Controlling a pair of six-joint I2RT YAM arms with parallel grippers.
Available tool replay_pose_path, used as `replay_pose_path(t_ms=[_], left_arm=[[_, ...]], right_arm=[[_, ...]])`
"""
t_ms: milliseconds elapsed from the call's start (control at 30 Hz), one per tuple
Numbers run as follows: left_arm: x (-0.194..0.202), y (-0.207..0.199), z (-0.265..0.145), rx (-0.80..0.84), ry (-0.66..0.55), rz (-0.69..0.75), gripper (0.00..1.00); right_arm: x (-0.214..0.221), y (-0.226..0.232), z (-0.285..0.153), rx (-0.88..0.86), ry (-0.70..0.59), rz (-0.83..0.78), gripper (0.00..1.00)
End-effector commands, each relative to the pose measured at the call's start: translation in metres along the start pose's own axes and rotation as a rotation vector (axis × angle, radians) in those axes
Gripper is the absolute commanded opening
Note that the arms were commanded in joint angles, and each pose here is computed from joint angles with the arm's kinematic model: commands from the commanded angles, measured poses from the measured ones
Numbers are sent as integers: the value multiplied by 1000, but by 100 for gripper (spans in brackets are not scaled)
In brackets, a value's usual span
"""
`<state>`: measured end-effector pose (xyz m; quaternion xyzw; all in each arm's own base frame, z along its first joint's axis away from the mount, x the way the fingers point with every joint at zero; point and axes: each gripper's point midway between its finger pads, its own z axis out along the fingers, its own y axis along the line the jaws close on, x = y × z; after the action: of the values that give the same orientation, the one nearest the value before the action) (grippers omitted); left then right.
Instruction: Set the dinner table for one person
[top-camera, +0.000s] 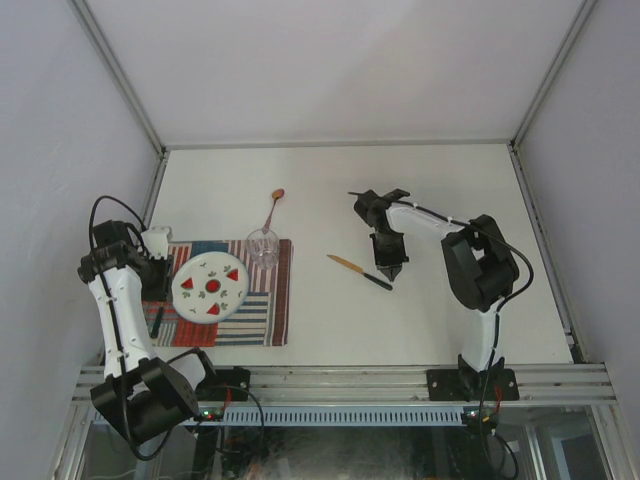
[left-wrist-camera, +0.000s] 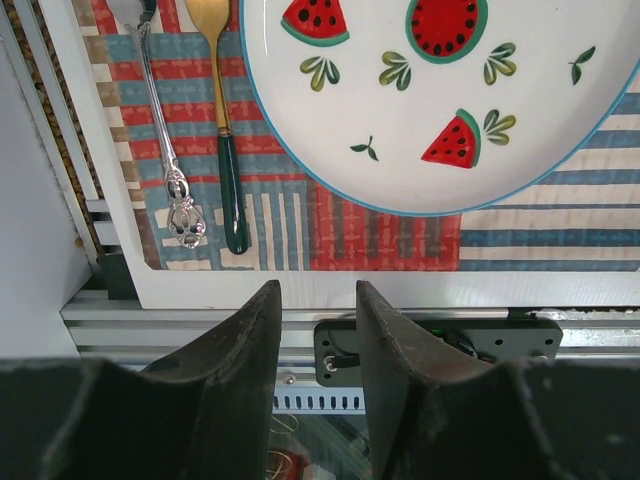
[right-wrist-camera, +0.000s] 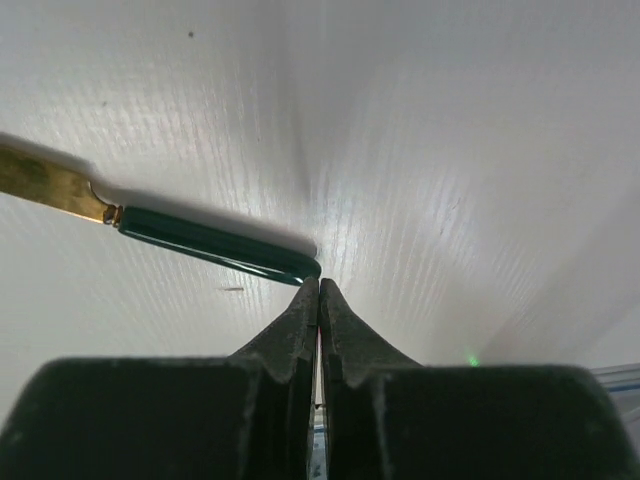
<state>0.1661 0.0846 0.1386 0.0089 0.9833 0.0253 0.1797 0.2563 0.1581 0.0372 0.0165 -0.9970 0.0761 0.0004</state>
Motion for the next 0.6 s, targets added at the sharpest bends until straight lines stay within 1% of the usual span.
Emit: replay_pose_path(t_ms=[0, 100, 367, 467, 567], left_arm=[[-13, 5, -10, -14, -40, -22, 40], [-15, 3, -10, -2, -34, -35, 40], [-11, 3, -10, -12, -36, -38, 40], [-10, 1, -9, -5, -40, -41, 40], [-10, 1, -10, -9, -39, -41, 40]], right_arm=[[-18, 0, 6, -10, -22, 7, 0], [-13, 0, 15, 4, 9, -8, 0], [-2, 10, 20, -14, 6, -26, 0], [1, 30, 22, -64, 8, -21, 0], [10, 60, 24, -103, 16, -41, 0]])
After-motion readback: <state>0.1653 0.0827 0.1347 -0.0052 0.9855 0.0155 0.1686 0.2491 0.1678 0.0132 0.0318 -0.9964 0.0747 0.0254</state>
